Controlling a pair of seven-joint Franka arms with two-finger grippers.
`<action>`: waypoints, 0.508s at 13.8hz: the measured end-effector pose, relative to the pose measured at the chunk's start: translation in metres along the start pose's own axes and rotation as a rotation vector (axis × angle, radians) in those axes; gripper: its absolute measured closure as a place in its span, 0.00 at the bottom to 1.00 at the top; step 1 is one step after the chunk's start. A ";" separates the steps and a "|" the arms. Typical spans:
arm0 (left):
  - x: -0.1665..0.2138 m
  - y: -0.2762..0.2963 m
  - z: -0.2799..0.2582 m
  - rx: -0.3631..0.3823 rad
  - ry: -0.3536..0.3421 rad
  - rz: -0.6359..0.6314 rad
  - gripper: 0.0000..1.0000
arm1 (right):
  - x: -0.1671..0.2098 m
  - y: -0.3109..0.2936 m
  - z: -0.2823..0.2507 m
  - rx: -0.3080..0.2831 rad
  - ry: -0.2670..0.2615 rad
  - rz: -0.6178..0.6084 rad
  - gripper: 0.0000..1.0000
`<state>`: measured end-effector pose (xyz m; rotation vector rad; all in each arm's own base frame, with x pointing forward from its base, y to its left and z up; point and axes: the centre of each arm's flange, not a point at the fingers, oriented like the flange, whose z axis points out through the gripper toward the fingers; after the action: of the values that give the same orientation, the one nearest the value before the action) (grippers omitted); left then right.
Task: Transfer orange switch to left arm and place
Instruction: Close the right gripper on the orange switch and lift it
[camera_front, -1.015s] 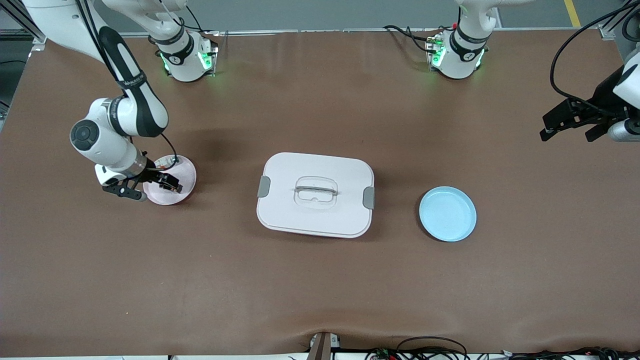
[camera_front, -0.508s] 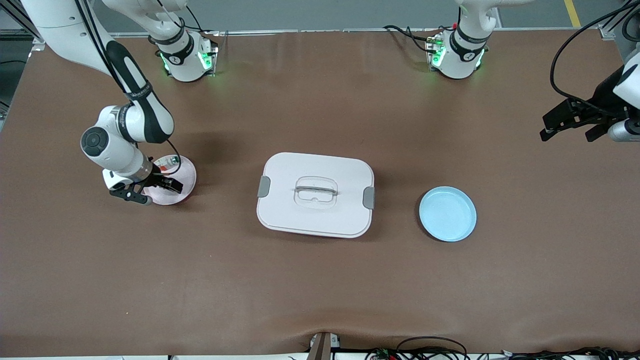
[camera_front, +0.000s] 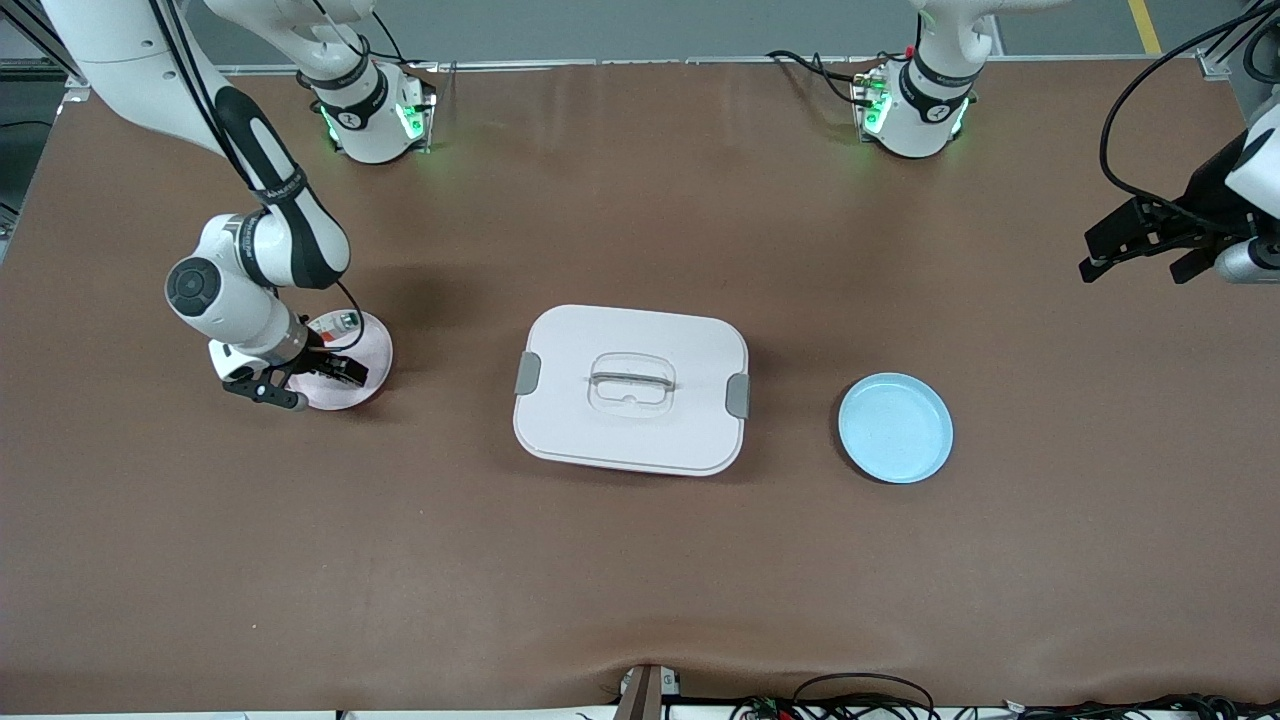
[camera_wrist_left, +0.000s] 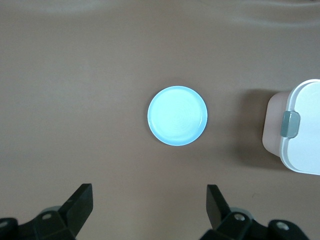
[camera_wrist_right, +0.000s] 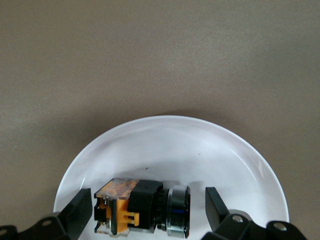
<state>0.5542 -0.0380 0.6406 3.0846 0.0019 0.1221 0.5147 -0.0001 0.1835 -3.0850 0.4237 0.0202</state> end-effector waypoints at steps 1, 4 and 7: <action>0.000 0.000 0.000 0.000 0.000 0.000 0.00 | 0.000 0.000 0.001 0.000 -0.001 0.000 0.00; 0.000 0.000 0.000 0.000 0.000 0.000 0.00 | -0.001 -0.002 0.001 -0.001 -0.005 -0.003 0.09; 0.000 0.000 0.000 0.000 0.000 0.000 0.00 | -0.005 -0.013 0.002 -0.002 -0.010 -0.027 0.26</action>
<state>0.5543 -0.0378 0.6405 3.0846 0.0026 0.1220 0.5134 0.0138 0.1819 -3.0911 0.3821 0.0358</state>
